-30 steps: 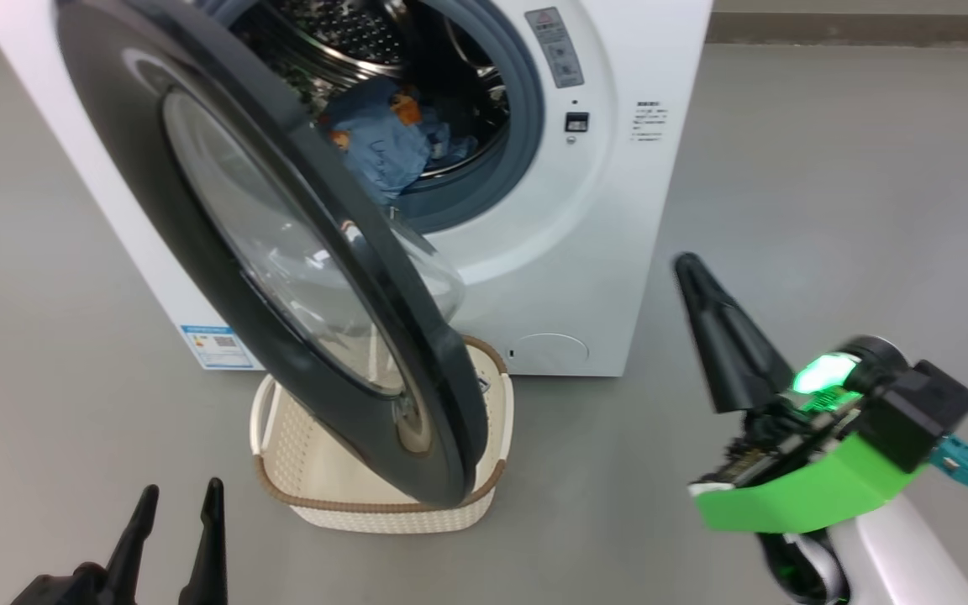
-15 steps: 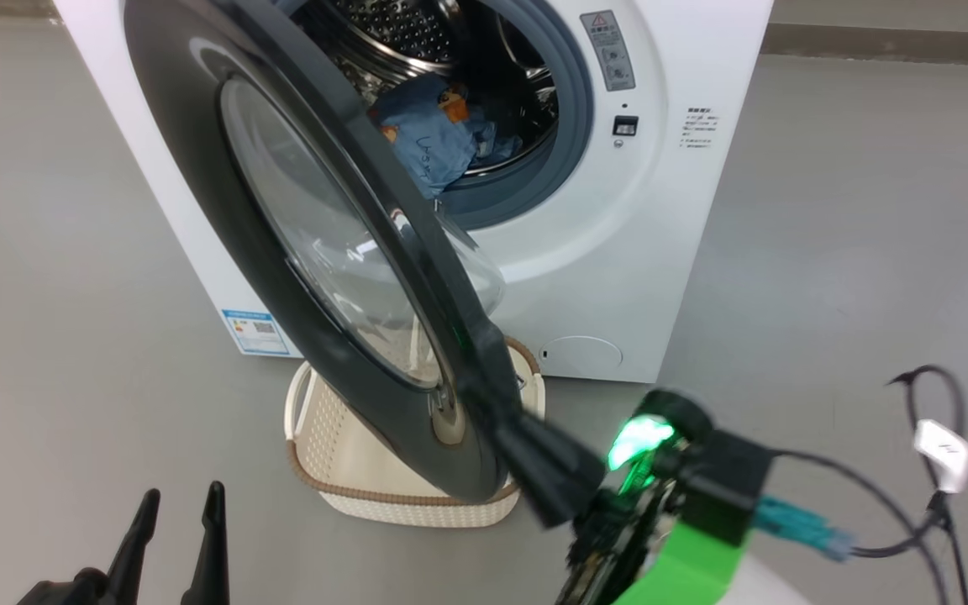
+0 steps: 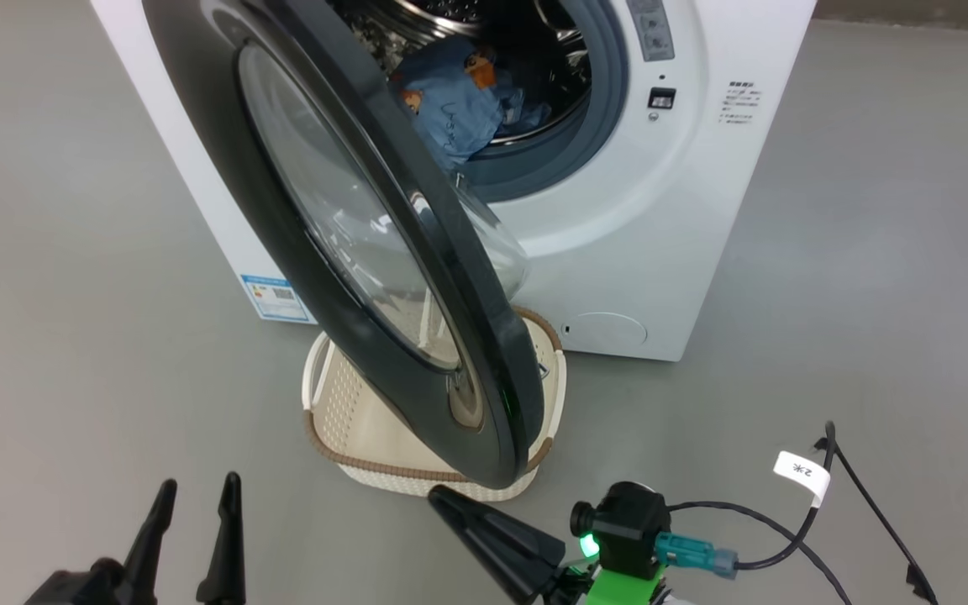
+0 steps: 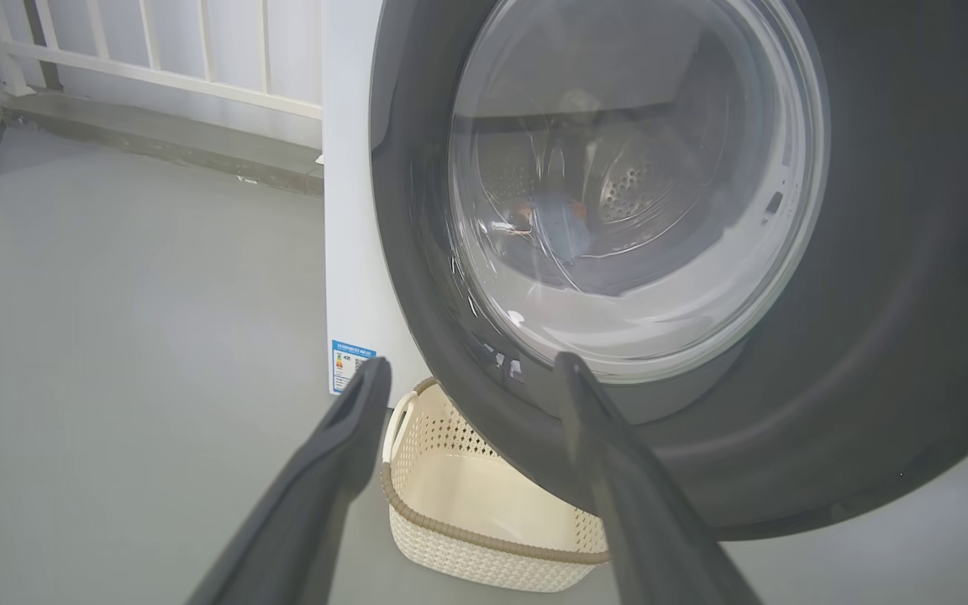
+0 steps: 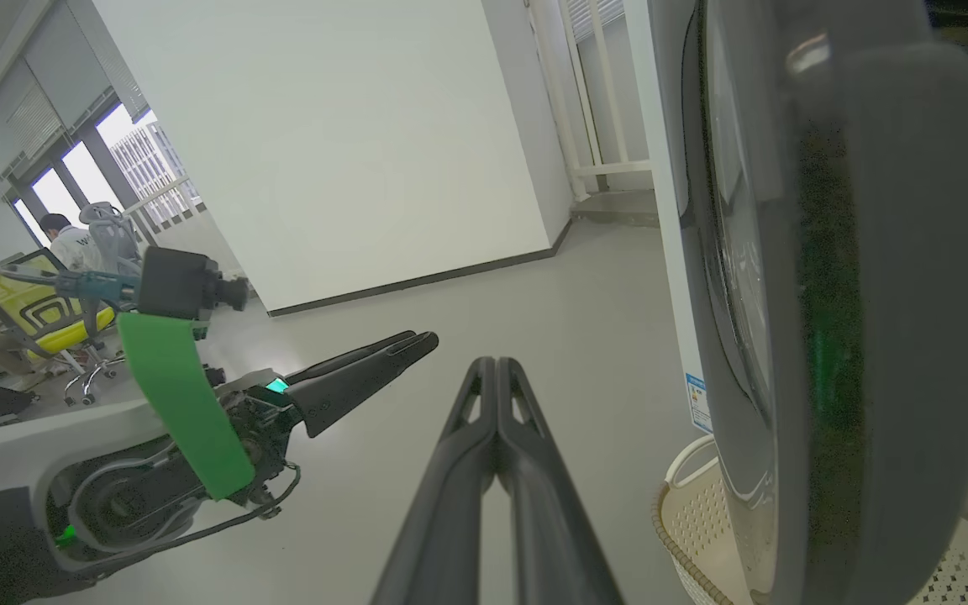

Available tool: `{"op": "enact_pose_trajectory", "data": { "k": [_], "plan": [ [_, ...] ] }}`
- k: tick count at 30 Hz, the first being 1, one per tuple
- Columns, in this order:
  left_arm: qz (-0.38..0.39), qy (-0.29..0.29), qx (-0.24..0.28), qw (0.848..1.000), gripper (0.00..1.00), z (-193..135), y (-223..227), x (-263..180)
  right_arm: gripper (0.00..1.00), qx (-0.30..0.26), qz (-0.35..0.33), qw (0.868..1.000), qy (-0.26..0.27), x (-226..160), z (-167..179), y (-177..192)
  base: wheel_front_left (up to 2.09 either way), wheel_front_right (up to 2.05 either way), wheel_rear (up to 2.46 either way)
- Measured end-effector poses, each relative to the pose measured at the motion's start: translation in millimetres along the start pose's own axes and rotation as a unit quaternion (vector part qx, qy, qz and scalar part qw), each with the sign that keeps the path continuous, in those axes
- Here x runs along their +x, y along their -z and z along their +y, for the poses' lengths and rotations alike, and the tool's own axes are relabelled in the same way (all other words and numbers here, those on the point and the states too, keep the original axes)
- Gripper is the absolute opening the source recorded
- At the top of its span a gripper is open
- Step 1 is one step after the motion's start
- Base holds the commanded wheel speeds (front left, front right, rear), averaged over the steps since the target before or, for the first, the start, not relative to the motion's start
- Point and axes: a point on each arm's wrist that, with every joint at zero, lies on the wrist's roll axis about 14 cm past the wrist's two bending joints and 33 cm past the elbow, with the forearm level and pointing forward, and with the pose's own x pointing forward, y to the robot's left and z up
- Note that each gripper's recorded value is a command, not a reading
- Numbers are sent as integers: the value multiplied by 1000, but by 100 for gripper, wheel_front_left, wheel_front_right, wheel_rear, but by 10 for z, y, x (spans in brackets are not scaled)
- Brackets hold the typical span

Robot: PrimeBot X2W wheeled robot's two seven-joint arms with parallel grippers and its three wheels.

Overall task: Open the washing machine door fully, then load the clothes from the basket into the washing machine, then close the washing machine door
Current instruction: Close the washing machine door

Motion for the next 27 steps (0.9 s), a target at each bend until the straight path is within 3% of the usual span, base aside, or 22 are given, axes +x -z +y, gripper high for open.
{"op": "enact_pose_trajectory", "data": {
  "k": [11,27],
  "plan": [
    [2,-6,-2,1000,100,20,19,83,0,20,15,997,70,-19,-488,141,0,0,0],
    [2,-2,-6,1000,100,-36,41,246,0,5,-40,986,161,-18,-1210,-217,0,0,0]
  ]
}}
